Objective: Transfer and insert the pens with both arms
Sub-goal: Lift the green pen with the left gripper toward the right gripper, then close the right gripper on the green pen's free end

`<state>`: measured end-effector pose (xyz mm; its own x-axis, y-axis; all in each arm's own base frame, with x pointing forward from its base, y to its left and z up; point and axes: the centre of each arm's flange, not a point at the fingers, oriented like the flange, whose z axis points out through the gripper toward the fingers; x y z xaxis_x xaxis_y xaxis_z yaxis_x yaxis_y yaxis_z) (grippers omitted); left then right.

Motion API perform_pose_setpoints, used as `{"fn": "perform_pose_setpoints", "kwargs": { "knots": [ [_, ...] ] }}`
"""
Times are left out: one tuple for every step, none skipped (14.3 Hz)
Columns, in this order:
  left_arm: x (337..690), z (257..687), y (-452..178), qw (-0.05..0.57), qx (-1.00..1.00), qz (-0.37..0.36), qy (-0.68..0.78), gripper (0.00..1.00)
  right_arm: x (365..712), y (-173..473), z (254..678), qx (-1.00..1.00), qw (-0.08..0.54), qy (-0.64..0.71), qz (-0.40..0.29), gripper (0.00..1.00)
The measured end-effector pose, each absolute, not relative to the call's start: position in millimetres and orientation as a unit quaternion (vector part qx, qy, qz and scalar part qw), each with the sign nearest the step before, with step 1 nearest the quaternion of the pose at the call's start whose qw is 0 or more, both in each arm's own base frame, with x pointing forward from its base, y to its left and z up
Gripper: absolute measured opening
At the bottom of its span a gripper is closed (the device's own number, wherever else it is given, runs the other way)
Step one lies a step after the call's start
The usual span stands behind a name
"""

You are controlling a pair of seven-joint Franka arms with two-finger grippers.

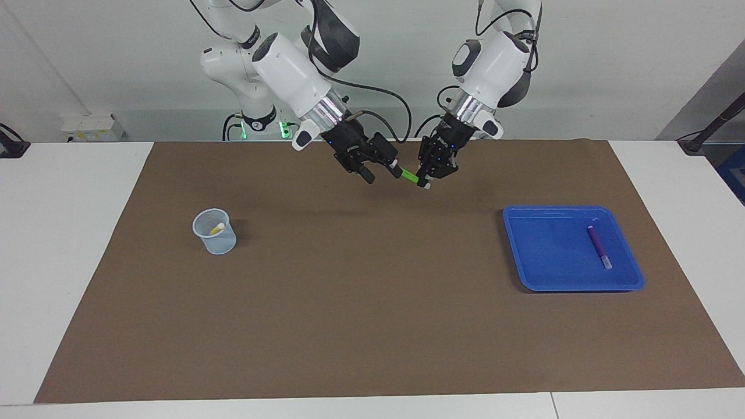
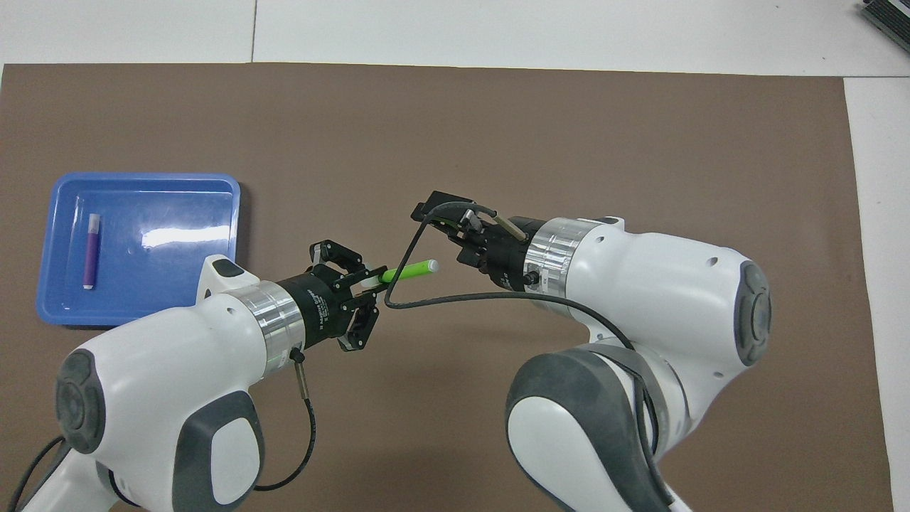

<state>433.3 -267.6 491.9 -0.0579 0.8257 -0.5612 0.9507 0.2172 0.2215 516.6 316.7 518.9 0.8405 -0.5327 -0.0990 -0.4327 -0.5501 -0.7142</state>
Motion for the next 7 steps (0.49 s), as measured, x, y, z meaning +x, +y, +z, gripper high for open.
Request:
{"fn": "perform_pose_setpoints", "kwargs": {
  "knots": [
    [431.2, 491.4, -269.7, 0.300, 0.619, -0.105, 0.718, 0.17, 515.0, 321.6, 517.5, -0.875, 0.392, 0.277, -0.064, 1.00],
    [429.2, 491.0, -271.6, 0.299, 0.621, -0.105, 0.717, 0.17, 513.3, 325.1, 516.6, -0.874, 0.394, 0.277, -0.062, 1.00],
    [426.8, 491.0, -274.0, 0.299, 0.623, -0.105, 0.715, 0.17, 512.1, 327.0, 516.6, -0.874, 0.394, 0.276, -0.061, 1.00],
    [424.8, 491.5, -275.9, 0.299, 0.625, -0.105, 0.713, 0.17, 511.8, 327.4, 516.6, -0.874, 0.394, 0.276, -0.060, 1.00],
    [423.5, 492.4, -276.6, 0.300, 0.626, -0.105, 0.712, 0.17, 511.5, 327.7, 516.1, -0.875, 0.394, 0.275, -0.058, 1.00],
    [422.9, 493.4, -276.6, 0.301, 0.626, -0.105, 0.712, 0.17, 510.7, 328.5, 515.0, -0.876, 0.392, 0.274, -0.054, 1.00],
    [422.5, 494.3, -276.3, 0.301, 0.626, -0.104, 0.711, 0.17, 509.7, 329.4, 513.7, -0.878, 0.390, 0.272, -0.048, 1.00]
  ]
}}
